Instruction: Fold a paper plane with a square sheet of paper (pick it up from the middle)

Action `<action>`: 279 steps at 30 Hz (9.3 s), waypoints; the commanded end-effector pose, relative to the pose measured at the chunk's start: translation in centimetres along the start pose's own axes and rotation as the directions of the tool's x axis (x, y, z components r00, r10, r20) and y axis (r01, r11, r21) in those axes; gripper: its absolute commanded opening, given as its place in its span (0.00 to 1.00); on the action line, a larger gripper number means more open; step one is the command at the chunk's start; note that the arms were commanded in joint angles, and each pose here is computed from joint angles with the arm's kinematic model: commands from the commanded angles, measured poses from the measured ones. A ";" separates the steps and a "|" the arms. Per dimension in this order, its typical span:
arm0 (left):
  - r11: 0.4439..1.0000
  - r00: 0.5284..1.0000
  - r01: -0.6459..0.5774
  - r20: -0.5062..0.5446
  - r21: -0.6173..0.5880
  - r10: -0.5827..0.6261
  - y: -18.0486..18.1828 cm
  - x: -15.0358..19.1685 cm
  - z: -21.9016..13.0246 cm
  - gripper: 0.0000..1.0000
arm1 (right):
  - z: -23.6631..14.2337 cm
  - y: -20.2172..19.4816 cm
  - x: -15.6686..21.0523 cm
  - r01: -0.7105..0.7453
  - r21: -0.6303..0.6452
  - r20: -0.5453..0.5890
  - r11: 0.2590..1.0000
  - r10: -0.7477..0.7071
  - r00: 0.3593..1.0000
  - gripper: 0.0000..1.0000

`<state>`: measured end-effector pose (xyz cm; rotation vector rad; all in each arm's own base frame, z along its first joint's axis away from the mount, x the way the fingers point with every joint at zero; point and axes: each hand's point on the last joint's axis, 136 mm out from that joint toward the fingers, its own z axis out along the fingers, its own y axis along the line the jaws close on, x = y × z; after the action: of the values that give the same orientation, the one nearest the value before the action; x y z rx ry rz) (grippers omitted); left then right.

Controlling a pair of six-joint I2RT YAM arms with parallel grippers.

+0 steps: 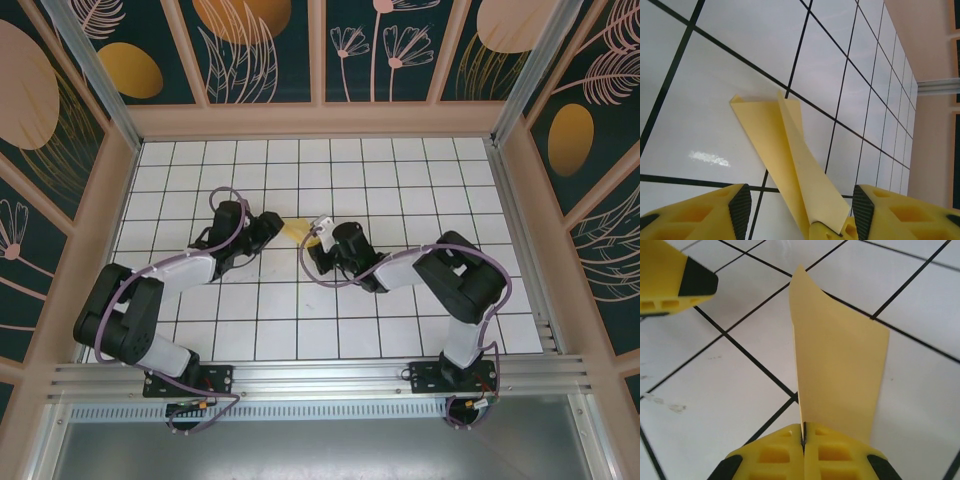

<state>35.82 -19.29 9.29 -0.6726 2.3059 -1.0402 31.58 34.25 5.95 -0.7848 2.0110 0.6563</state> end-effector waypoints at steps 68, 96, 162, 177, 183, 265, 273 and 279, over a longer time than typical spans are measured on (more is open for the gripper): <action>0.963 0.964 -0.128 -0.199 0.236 0.177 -2.0 6.6 4.1 0.36 | 0.4 0.7 2.6 -0.769 -0.304 -0.390 0.562 0.663 0.639 0.02; 0.979 0.964 -0.109 -0.221 0.171 0.146 -0.1 6.9 5.3 0.31 | 0.8 0.6 3.4 -0.775 -0.271 -0.421 0.571 0.654 0.629 0.05; 0.987 0.966 -0.107 -0.224 0.116 0.131 0.4 6.3 7.0 0.27 | -1.2 0.2 3.8 -0.381 -0.312 -0.325 0.871 0.279 0.904 0.27; 0.983 0.965 -0.125 -0.215 0.136 0.152 -0.6 5.9 6.8 0.28 | -0.9 0.5 3.7 -0.446 -0.333 -0.347 0.831 0.332 0.877 0.02; 0.977 0.964 -0.142 -0.202 0.158 0.172 -1.2 5.7 6.4 0.30 | -1.3 0.6 3.0 -0.545 -0.360 -0.362 0.757 0.425 0.829 0.00; 0.992 0.962 -0.116 -0.254 -0.055 0.098 3.9 6.6 7.9 0.26 | -1.4 -0.8 3.8 -0.737 -0.231 -0.501 0.635 0.572 0.650 0.13; 0.989 0.963 -0.116 -0.256 -0.091 0.090 4.4 6.5 8.1 0.26 | -2.3 -0.7 4.3 -0.694 -0.225 -0.510 0.684 0.525 0.681 0.19; 0.987 0.962 -0.121 -0.259 -0.105 0.090 4.5 6.4 8.2 0.26 | -2.6 -0.8 4.5 -0.638 -0.241 -0.493 0.731 0.474 0.729 0.20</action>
<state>35.41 -26.44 2.32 -0.4396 2.5441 -1.1457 29.14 31.09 3.06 -0.4627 2.5813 1.4632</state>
